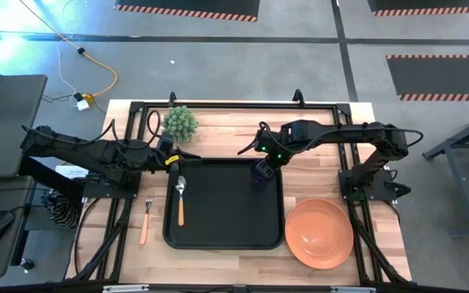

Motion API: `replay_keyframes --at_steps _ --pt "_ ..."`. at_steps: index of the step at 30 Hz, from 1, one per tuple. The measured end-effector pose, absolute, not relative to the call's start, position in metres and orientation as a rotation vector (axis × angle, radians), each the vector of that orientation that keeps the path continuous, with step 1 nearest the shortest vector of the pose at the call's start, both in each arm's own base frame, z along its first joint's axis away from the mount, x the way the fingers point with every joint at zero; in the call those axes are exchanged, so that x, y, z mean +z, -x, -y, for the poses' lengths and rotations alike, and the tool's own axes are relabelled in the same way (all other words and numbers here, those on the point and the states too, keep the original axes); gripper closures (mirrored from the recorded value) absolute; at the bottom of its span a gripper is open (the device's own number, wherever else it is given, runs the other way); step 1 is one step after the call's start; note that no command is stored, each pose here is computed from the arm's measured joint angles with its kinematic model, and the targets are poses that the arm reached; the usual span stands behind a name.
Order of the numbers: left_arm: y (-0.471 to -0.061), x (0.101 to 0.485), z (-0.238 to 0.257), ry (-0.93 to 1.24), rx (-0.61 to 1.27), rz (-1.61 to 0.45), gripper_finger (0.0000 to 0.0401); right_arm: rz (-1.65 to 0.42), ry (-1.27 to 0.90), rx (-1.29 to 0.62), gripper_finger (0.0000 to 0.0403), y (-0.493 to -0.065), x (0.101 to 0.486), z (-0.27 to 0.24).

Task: Pick and place plate/cup/fork/spoon on tray
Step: Adjust the purple cup on the black tray

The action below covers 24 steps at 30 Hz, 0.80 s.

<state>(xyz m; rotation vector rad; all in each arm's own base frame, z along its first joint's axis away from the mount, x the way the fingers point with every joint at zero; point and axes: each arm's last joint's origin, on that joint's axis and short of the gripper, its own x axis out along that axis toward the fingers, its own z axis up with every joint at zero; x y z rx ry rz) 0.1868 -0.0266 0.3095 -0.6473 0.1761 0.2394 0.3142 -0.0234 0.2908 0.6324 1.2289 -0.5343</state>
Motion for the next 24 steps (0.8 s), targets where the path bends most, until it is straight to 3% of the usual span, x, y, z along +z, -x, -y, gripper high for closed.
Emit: replay_keyframes --at_steps 24 --pt "-0.187 0.31 0.027 0.656 0.24 -0.176 0.0316 -1.237 -0.621 -0.613 0.0402 -0.306 0.294 0.037"
